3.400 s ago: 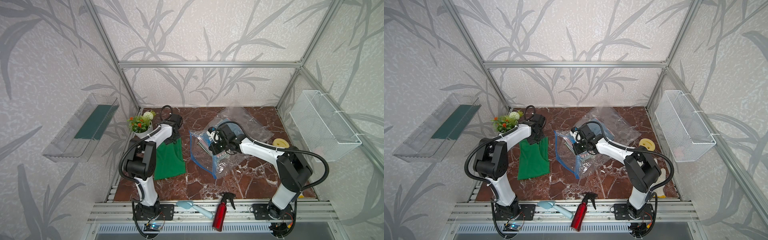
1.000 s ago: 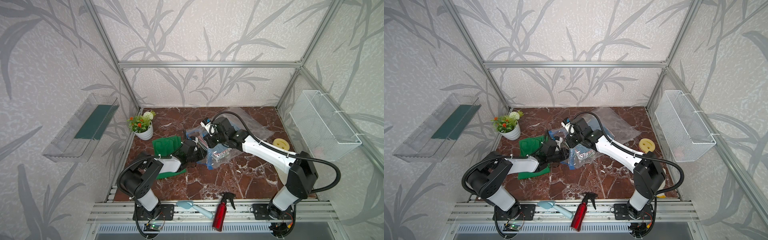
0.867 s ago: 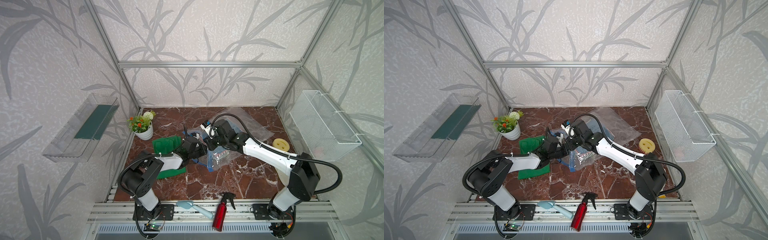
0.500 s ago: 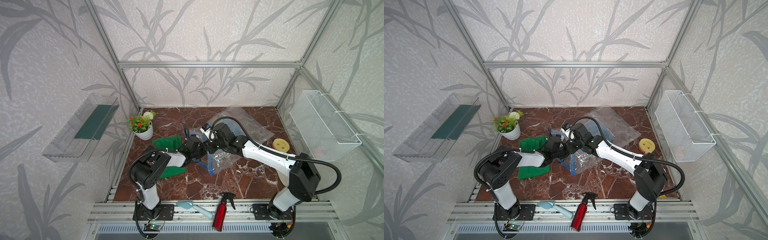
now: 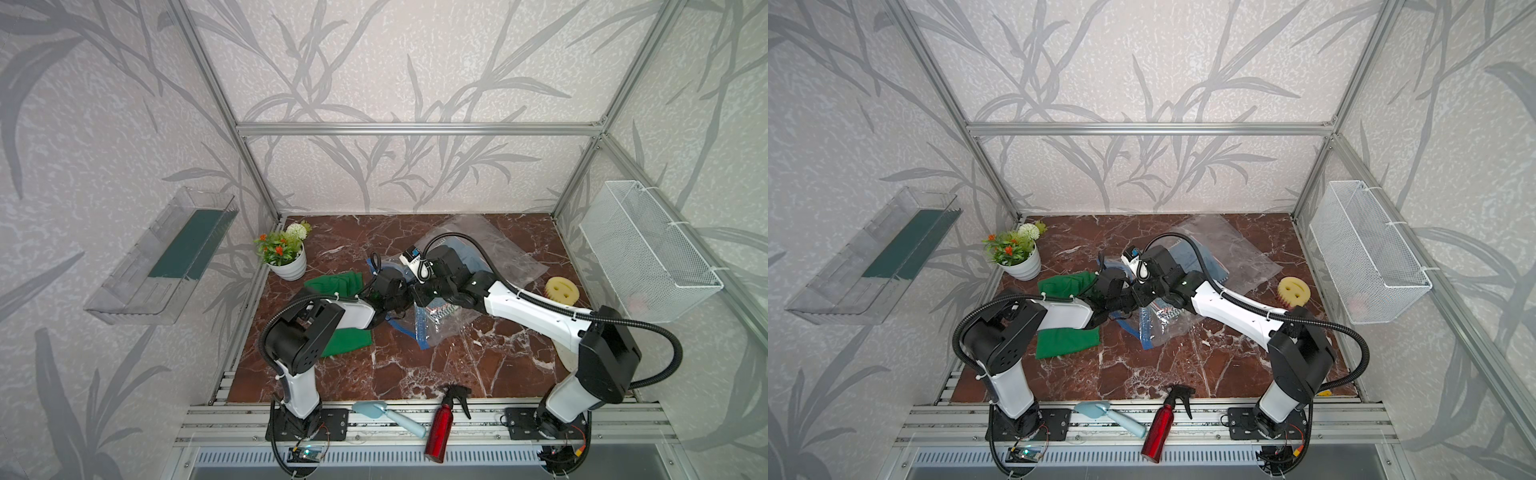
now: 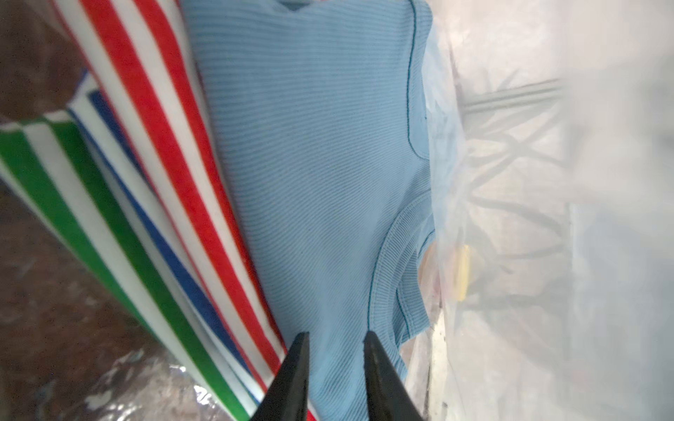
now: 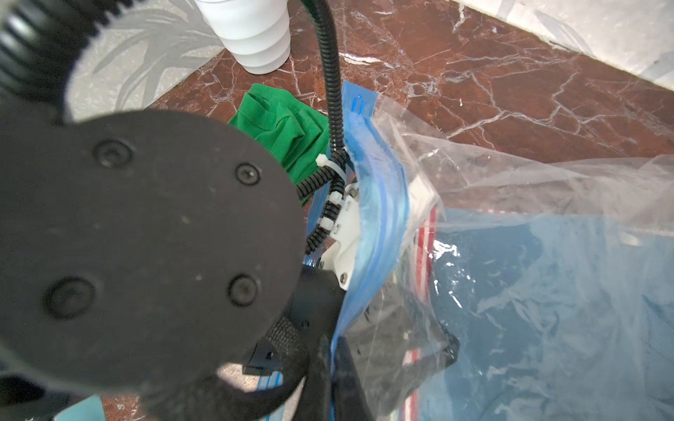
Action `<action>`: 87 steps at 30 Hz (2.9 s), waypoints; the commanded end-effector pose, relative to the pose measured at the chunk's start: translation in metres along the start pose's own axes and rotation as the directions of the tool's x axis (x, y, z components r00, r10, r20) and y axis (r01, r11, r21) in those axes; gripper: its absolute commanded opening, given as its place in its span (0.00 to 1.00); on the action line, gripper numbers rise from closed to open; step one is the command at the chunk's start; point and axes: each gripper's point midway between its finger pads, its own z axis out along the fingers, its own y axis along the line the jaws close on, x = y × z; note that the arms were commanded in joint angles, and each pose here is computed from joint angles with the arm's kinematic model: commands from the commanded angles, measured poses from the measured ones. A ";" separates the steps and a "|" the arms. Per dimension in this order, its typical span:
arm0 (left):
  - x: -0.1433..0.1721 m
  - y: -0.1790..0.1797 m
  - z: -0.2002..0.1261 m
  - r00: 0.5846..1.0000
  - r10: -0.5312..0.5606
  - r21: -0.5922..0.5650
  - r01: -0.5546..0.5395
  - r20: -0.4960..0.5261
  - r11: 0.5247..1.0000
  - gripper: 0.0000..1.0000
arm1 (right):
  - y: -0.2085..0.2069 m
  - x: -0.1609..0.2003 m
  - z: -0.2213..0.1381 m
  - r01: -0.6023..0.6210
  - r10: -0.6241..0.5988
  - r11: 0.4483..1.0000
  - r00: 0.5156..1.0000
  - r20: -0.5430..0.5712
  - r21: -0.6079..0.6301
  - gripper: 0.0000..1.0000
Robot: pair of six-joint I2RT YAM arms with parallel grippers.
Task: Take the tank top out of the vacuum bag
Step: Take out the tank top from the vacuum bag.
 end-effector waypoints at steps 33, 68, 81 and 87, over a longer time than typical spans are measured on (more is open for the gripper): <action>-0.015 -0.039 0.001 0.998 0.059 0.031 -0.060 0.034 0.998 0.00 | -0.034 -0.007 -0.008 -0.109 0.105 0.990 0.993 0.049 0.094 0.00; -0.020 -0.080 -0.054 0.997 0.034 0.012 -0.035 0.076 0.999 0.00 | -0.089 -0.027 -0.048 -0.131 0.104 0.952 0.989 0.109 0.278 0.00; -0.007 -0.011 -0.114 0.991 -0.023 -0.246 0.056 0.135 0.968 0.00 | -0.089 0.005 -0.030 -0.159 0.155 0.956 0.987 0.035 0.248 0.00; 0.006 0.017 -0.107 0.991 -0.069 -0.273 0.099 0.118 0.957 0.00 | -0.087 0.016 -0.031 -0.168 0.168 0.956 0.986 0.021 0.239 0.00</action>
